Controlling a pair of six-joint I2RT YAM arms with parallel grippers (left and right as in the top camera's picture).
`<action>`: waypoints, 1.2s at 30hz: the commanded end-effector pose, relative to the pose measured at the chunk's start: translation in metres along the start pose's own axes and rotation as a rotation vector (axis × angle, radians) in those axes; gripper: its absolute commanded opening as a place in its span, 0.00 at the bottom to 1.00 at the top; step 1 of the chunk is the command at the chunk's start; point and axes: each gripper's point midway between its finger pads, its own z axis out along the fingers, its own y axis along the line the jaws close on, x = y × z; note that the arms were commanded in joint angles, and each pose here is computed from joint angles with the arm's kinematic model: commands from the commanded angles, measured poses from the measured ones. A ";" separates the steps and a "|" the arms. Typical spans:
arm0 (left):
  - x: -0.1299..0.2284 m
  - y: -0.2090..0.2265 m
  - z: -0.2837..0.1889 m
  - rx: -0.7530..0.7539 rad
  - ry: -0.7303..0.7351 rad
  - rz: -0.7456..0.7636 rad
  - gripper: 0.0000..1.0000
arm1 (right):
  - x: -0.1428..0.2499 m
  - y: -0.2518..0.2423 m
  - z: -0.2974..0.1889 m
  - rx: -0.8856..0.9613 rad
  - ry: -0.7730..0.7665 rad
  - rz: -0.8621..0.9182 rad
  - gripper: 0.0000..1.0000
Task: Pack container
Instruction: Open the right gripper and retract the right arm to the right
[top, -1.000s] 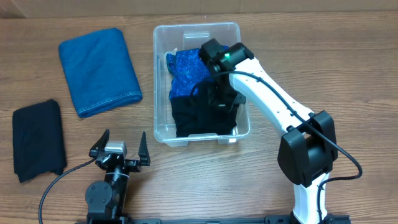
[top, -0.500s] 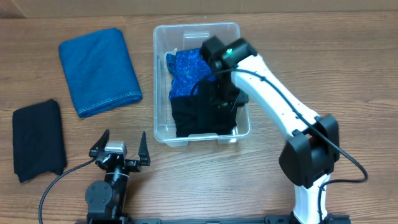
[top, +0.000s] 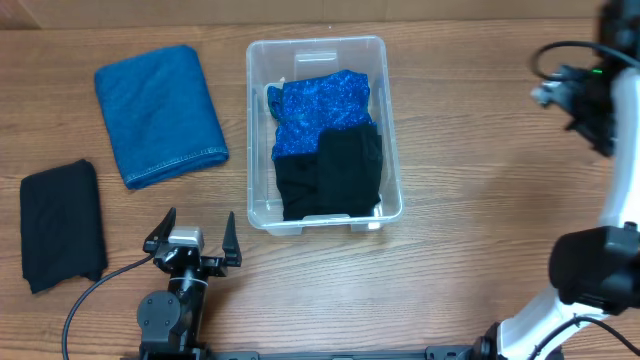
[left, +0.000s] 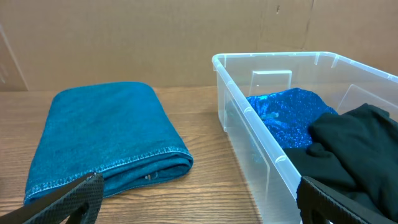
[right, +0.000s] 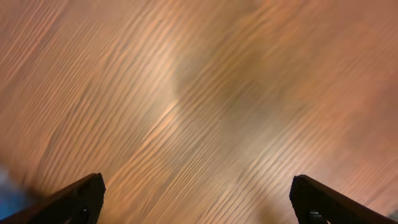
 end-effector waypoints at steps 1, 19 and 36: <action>0.000 0.000 0.000 0.002 -0.005 0.019 1.00 | -0.016 -0.025 0.003 -0.017 0.005 0.107 1.00; 0.000 0.000 0.000 0.002 -0.005 0.019 1.00 | -0.027 -0.037 0.005 -0.030 -0.002 0.156 1.00; 0.000 0.000 0.000 0.002 -0.005 0.019 1.00 | -0.027 -0.037 0.005 -0.030 -0.002 0.156 1.00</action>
